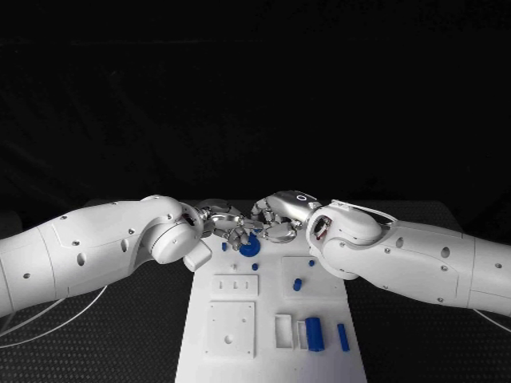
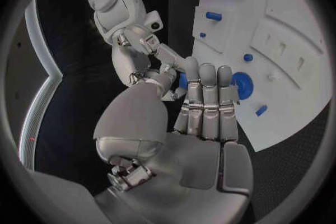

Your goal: Assemble the parts on the task board

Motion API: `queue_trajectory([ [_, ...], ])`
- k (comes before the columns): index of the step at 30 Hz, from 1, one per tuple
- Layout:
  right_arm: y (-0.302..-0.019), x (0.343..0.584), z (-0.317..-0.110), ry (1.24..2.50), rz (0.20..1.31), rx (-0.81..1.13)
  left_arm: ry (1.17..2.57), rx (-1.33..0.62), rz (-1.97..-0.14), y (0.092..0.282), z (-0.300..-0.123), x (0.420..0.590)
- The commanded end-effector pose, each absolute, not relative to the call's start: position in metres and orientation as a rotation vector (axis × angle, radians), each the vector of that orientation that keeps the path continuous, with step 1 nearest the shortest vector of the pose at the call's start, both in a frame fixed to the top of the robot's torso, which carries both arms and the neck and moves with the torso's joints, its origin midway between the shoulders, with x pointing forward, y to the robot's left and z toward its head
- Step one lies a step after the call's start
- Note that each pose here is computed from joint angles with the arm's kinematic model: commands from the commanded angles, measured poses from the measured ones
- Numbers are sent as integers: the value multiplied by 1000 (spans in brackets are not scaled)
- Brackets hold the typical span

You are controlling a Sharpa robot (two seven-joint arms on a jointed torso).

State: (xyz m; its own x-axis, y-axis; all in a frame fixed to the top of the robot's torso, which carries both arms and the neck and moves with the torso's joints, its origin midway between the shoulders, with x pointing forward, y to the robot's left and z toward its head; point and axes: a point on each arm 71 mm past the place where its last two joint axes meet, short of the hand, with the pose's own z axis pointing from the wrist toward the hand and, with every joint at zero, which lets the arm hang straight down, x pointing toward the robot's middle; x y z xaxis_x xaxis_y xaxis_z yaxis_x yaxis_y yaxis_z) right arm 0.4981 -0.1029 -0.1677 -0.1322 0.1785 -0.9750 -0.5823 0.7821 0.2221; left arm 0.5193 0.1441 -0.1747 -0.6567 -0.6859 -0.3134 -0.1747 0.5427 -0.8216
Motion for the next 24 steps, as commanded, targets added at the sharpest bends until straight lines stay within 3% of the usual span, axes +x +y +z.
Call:
queue_trajectory([
  [1, -100, 497, -169, 1587, 680, -353, 2161, -655, -1097, 137, -172, 517],
  [24, -98, 496, -171, 1596, 683, -357, 2149, -687, -1127, 133, -171, 518],
])
